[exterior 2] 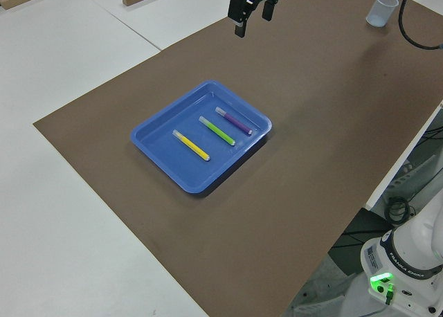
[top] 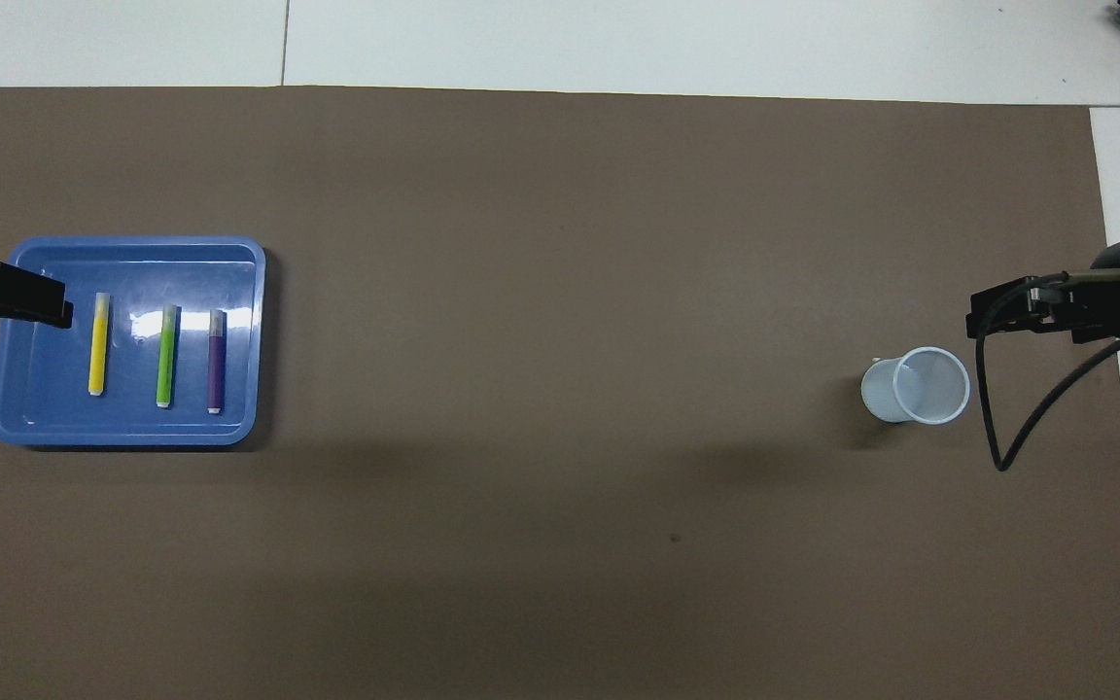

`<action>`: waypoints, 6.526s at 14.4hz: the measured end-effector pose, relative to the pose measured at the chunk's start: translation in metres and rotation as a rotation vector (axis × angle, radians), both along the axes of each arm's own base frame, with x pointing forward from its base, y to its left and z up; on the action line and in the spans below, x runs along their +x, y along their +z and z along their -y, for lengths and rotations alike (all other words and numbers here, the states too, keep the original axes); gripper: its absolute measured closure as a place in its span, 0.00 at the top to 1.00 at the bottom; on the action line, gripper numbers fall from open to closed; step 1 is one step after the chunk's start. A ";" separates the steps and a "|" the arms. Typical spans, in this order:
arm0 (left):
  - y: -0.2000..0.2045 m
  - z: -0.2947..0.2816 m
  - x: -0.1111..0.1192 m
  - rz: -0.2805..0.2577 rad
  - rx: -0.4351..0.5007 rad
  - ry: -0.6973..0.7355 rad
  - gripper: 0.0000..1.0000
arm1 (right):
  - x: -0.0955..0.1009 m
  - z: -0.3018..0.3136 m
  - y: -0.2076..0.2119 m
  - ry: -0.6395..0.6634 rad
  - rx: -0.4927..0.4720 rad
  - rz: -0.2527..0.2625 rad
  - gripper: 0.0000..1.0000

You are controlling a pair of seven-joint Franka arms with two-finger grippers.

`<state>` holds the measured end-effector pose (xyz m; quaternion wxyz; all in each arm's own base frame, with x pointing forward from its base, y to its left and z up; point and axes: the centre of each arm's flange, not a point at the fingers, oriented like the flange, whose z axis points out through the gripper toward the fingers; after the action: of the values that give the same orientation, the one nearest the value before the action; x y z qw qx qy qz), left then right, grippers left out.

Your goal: Transfer and insert pens with both arms

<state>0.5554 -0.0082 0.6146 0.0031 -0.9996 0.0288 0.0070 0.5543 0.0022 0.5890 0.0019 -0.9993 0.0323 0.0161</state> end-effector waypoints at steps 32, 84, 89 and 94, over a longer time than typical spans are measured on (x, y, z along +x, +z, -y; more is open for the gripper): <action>-0.082 -0.004 -0.021 0.040 0.000 0.005 1.00 | 0.000 0.000 0.000 0.000 0.000 0.000 1.00; -0.306 -0.001 0.017 0.059 -0.059 0.015 1.00 | -0.057 -0.149 -0.055 0.071 0.276 -0.010 1.00; -0.314 -0.001 0.018 0.054 -0.059 0.016 0.88 | -0.069 -0.195 -0.073 -0.009 0.312 0.011 1.00; -0.313 -0.002 0.019 0.065 -0.059 0.016 0.48 | -0.047 -0.201 -0.094 -0.253 0.438 0.018 1.00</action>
<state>0.5740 -0.0067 0.3019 -0.0254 -0.9991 0.0209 -0.0262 0.5074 0.2034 0.4955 0.2208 -0.9632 0.1529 0.0135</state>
